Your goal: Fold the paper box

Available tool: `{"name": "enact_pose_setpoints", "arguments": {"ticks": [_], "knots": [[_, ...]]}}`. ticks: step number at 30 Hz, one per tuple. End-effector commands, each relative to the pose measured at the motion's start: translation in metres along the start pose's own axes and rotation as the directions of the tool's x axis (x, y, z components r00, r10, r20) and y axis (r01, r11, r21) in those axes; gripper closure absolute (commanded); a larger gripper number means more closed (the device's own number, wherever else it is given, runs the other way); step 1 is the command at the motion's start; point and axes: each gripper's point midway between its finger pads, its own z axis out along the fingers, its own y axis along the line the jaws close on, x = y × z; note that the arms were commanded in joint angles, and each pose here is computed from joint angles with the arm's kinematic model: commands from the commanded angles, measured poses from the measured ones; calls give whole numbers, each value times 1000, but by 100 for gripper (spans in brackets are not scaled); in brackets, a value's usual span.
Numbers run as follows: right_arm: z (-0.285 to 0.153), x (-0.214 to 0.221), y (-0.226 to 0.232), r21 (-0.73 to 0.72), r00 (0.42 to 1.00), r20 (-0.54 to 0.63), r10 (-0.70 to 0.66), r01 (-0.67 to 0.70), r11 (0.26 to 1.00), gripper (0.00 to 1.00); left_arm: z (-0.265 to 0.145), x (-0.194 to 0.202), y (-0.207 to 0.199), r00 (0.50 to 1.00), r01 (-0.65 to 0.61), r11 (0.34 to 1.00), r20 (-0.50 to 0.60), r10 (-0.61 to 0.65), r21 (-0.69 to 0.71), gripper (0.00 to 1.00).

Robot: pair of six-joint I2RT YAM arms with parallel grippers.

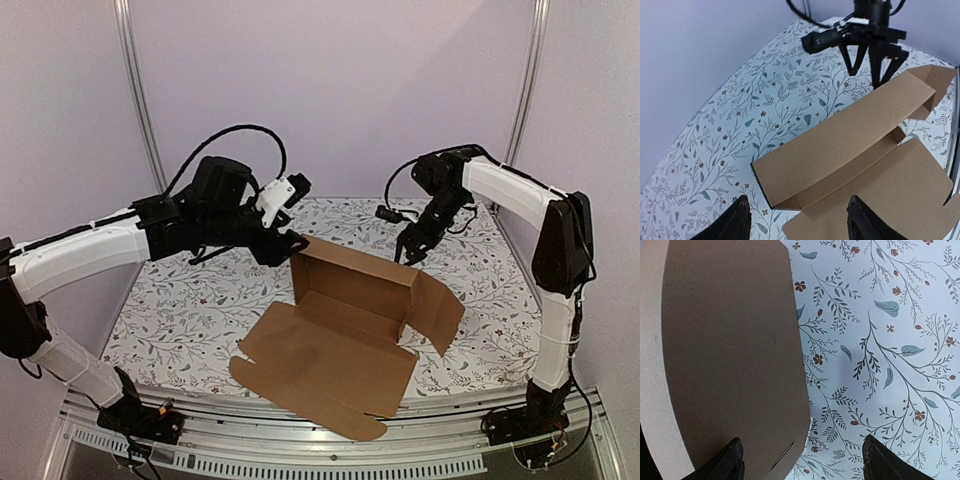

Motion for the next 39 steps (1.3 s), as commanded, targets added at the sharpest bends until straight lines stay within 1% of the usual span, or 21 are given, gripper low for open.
{"name": "enact_pose_setpoints", "arguments": {"ticks": [1,3,6,8,11,13,14,16,19,21,26,28,30,31,32,33,34,35,39], "knots": [[-20,22,1,-17,996,-54,65,-66,998,20,-21,-12,-48,956,-292,945,41,289,146,37],[-33,28,0,1,996,-35,85,-85,996,20,-17,-6,-65,917,-396,904,29,397,162,38],[-45,40,-1,39,993,-12,119,-118,992,20,-4,1,-82,848,-525,841,-5,530,133,40],[-52,49,1,58,991,3,132,-132,990,19,7,-4,-88,811,-584,810,-5,585,54,45],[-66,62,7,77,989,33,144,-146,986,19,18,-17,-93,752,-650,752,45,657,-106,51],[-75,69,12,84,988,47,149,-152,985,18,21,-27,-93,731,-655,731,84,677,-193,51],[-78,72,14,86,987,53,151,-155,984,18,25,-28,-94,725,-658,723,85,684,-208,51],[-83,78,17,93,986,61,152,-157,983,18,35,-24,-95,718,-669,714,66,693,-208,52],[-88,84,22,97,985,70,155,-162,982,18,51,-15,-98,692,-702,684,39,721,-199,54],[-92,87,23,99,984,78,158,-165,981,17,60,-13,-98,679,-713,665,21,734,-221,54],[-98,92,24,102,981,97,168,-177,979,17,81,-12,-98,627,-745,589,-26,779,-311,56],[-100,94,24,105,980,99,170,-180,978,17,90,-11,-97,613,-749,561,-50,788,-352,62],[-100,96,24,106,979,103,174,-185,977,17,95,-14,-96,595,-747,515,-79,799,-420,71],[-100,98,24,105,979,103,176,-186,977,17,98,-15,-96,582,-749,485,-97,807,-452,77],[-99,99,24,105,979,102,178,-189,976,17,98,-18,-95,564,-746,445,-112,818,-496,87],[-98,100,25,104,978,105,180,-191,976,17,97,-23,-95,559,-727,419,-116,821,-543,94],[-98,102,25,105,978,106,182,-193,976,17,97,-24,-95,552,-714,389,-128,824,-582,98],[-97,102,25,106,977,107,182,-193,975,17,97,-26,-94,546,-701,359,-140,826,-616,100],[-95,104,24,109,977,107,183,-195,975,17,96,-31,-90,533,-645,251,-189,825,-722,100]]}}
